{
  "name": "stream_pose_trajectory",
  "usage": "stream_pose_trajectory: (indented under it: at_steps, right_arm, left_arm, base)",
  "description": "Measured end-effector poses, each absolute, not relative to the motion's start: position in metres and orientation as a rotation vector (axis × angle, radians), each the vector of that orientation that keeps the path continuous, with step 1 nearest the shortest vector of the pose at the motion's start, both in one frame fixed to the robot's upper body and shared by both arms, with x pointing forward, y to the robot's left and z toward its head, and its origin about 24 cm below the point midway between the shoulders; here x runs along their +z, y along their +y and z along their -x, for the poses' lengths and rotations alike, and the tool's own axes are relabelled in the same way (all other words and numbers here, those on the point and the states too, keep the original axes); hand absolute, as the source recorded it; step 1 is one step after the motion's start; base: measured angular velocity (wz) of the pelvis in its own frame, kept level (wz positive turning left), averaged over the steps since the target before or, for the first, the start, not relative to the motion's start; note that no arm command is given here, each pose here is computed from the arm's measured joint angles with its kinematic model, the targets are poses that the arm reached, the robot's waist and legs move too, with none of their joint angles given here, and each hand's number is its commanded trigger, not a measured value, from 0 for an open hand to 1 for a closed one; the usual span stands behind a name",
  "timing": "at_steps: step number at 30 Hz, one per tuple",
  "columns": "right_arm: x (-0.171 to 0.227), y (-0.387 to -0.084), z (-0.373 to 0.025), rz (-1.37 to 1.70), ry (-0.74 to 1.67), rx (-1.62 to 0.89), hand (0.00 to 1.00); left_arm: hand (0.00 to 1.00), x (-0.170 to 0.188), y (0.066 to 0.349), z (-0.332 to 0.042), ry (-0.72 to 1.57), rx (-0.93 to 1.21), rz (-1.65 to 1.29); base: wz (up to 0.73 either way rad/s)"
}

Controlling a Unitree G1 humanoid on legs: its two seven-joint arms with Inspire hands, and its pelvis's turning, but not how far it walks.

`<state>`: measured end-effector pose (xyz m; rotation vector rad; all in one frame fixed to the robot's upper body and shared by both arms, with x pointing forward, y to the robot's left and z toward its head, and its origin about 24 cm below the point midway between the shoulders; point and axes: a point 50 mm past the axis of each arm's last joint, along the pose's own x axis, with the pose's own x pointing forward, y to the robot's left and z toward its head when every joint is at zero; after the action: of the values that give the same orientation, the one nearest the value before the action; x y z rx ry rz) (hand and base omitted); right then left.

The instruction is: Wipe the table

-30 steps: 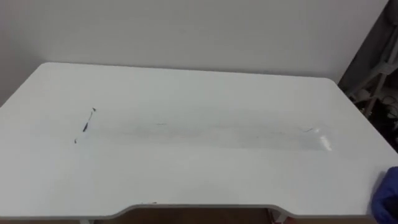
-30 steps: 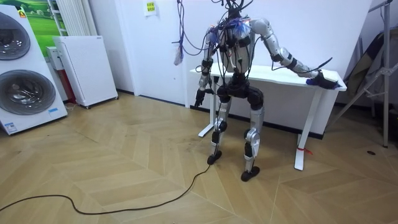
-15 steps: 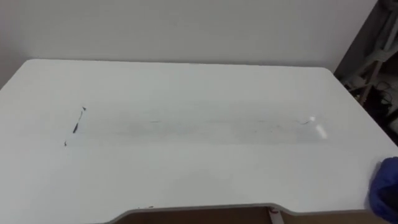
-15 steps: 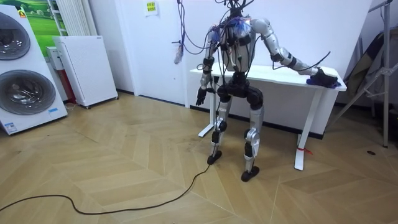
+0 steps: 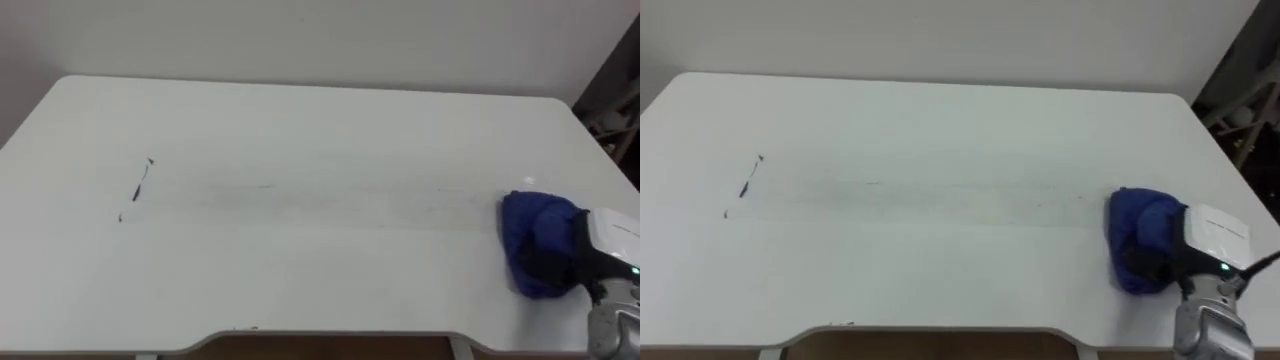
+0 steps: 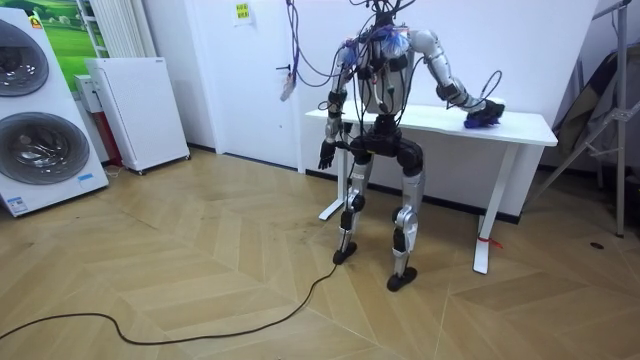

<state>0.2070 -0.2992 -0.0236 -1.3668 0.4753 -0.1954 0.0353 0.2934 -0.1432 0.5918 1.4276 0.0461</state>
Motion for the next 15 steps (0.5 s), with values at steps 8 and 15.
stream_pose_trajectory:
  at_steps: [8,15]
  right_arm:
    - [-0.020,-0.275,-0.218,1.368,0.419,-0.120,0.92]
    - [-0.010,-0.237,-0.246,1.365,0.307,-0.018,0.00]
  left_arm:
    - [0.00,-0.144,0.293,-0.033,1.443,0.048,-0.591]
    - [0.00,-0.144,0.290,-0.039,1.429,0.044,-0.589]
  base:
    - [0.04]
    - [0.01]
